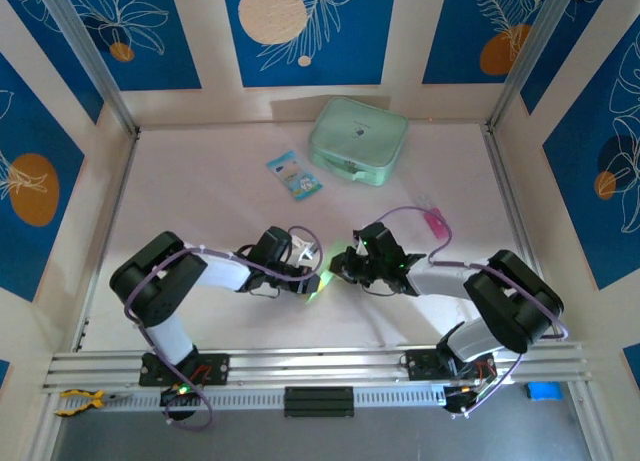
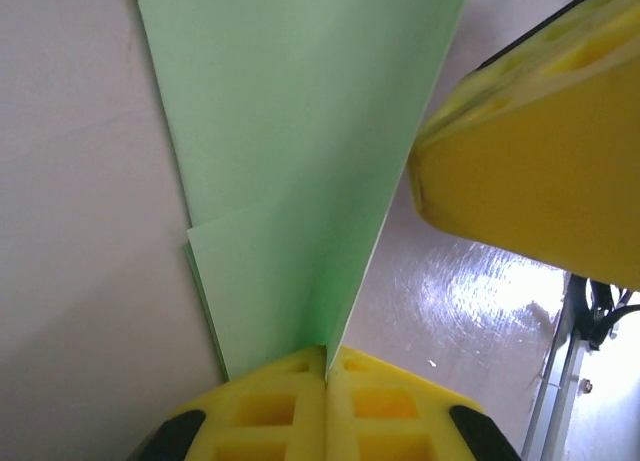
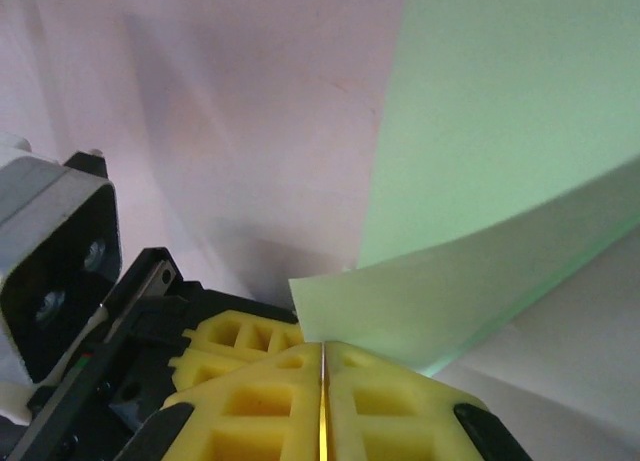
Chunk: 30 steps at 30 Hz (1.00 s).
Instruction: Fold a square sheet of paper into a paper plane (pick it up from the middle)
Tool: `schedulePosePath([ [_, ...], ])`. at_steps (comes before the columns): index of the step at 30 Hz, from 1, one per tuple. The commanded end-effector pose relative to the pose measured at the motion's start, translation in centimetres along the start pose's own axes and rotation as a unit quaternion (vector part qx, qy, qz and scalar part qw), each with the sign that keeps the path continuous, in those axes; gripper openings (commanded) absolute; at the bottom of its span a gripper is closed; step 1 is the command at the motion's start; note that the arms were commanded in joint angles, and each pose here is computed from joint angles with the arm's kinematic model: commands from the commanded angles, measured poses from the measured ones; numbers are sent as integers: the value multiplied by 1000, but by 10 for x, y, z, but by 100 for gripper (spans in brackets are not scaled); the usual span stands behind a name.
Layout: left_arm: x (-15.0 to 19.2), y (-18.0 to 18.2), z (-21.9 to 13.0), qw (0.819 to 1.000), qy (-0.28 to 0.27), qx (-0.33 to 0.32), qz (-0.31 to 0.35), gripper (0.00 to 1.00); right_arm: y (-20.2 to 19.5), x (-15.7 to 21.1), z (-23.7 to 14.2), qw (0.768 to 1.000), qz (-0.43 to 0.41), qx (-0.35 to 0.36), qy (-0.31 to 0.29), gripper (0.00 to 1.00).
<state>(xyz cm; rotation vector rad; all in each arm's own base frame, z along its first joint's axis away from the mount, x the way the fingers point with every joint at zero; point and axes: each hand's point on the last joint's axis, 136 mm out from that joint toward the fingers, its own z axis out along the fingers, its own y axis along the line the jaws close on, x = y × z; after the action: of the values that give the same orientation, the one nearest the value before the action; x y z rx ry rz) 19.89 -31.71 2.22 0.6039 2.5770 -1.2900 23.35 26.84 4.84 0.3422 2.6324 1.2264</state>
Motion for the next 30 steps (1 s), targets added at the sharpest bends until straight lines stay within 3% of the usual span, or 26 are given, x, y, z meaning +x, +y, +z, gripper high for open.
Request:
schedulePosePath([
  [1,21,19,5,998,34,-16,-42,0,8,-8,2,1000,-6,-23,2,11],
  [20,26,27,9,996,57,-22,-68,0,18,-7,14,998,-12,-51,27,11],
  [30,30,34,6,994,63,-32,-86,0,-4,-12,27,998,17,-44,30,10],
])
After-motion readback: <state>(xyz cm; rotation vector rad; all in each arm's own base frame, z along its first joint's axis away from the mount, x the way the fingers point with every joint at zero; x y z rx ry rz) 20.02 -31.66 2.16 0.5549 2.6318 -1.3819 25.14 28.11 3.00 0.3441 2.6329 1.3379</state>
